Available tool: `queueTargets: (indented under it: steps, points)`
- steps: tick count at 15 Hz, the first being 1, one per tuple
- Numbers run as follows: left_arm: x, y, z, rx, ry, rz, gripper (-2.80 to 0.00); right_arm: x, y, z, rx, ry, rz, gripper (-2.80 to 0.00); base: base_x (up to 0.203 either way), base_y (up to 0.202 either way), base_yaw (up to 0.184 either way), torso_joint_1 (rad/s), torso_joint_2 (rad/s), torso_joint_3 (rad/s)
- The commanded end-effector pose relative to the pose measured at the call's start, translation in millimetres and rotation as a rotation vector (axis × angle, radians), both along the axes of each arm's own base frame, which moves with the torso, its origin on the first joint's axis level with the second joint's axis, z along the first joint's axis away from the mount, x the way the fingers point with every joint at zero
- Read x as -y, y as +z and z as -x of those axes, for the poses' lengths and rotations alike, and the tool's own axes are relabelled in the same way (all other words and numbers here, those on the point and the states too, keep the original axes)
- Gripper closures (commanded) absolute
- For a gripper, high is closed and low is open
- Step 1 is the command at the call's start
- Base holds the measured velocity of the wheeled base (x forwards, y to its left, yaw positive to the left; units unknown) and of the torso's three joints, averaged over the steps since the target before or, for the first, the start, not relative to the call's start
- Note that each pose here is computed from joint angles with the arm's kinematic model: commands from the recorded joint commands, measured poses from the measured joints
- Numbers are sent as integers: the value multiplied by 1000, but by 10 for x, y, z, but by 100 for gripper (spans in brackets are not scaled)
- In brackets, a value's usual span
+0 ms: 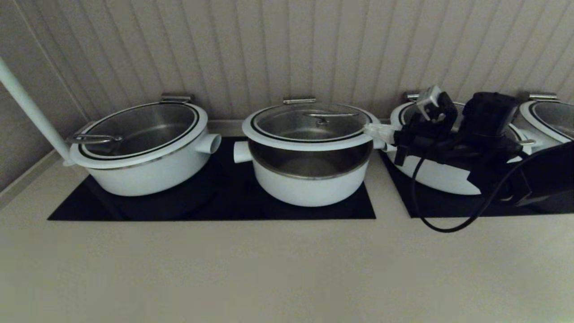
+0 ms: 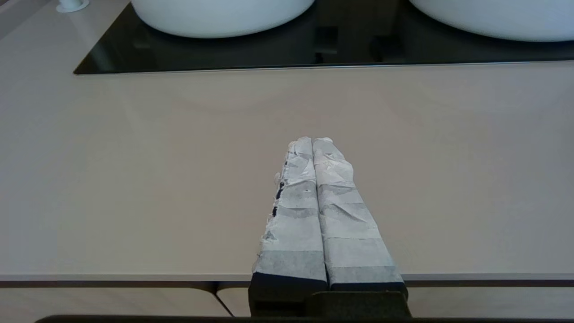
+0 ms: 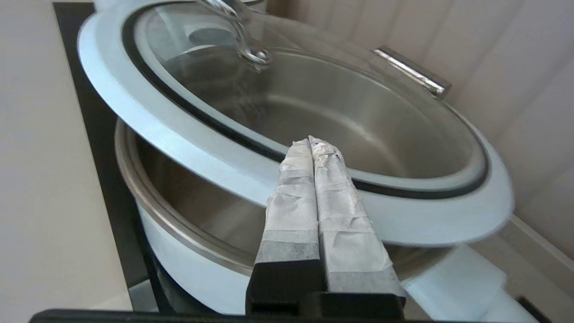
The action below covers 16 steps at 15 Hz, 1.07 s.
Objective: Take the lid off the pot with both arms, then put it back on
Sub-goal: Close the pot lid
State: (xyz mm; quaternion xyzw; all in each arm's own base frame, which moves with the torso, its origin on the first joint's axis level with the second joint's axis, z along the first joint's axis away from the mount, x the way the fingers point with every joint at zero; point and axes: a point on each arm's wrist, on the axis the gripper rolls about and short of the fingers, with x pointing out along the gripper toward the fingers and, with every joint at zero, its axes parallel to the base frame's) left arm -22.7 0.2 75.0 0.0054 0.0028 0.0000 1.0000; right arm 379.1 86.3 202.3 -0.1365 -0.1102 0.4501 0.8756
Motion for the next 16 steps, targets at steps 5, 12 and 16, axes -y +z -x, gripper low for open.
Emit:
queueTargets:
  steps: [5,12,16]
  points:
    - [0,0,-1,-1,0,0,0,-157,-229,-85,-19,37,6,0,0,0,0,0,0,0]
    - [0,0,-1,-1,0,0,0,-140,-541,-32,-68,33,15,0,0,0,0,0,0,0]
    - [0,0,-1,-1,2,0,0,-141,-639,-15,-86,34,19,0,0,0,0,0,0,0]
